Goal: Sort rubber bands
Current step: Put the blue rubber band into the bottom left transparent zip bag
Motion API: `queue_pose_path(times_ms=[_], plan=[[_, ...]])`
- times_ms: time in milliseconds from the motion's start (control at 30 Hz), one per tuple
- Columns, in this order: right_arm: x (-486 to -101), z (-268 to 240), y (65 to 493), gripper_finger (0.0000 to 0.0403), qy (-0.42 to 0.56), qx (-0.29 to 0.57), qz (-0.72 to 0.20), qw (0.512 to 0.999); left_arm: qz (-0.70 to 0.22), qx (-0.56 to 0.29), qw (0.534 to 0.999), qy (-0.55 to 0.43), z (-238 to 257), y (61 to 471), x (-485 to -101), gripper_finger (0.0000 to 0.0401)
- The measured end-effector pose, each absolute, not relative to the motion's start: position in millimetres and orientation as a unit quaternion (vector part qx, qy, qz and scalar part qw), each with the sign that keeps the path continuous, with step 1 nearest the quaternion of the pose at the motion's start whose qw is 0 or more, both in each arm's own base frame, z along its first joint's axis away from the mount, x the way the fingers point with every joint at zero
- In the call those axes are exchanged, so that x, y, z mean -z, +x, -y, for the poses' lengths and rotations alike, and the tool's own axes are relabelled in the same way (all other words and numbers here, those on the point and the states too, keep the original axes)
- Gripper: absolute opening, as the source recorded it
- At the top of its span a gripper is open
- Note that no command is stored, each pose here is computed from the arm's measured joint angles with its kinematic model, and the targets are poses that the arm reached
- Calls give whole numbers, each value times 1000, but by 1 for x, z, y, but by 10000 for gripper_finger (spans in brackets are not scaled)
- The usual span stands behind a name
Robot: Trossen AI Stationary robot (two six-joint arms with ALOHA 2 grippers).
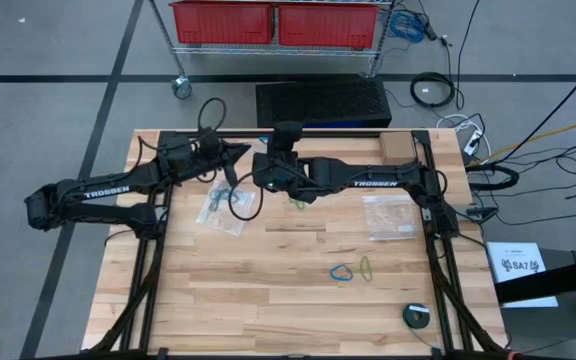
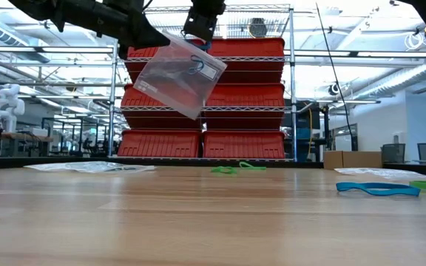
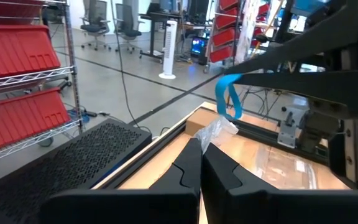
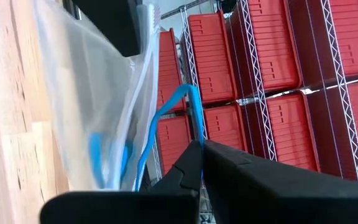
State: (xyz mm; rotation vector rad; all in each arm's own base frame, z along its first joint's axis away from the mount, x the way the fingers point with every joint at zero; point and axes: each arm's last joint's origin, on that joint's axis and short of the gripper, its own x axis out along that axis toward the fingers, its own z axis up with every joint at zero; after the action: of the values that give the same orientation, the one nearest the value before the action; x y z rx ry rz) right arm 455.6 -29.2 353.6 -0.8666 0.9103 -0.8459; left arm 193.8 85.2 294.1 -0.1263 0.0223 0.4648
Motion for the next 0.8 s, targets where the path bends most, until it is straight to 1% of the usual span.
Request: queue_pose_path(times_ms=[567, 800], plan=[[-350, 24, 453, 0, -390, 376, -422, 727, -8, -242, 968, -65, -88, 192, -294, 2], [-348, 25, 454, 0, -376, 357, -422, 744, -7, -236, 969, -69, -88, 193, -295, 2]])
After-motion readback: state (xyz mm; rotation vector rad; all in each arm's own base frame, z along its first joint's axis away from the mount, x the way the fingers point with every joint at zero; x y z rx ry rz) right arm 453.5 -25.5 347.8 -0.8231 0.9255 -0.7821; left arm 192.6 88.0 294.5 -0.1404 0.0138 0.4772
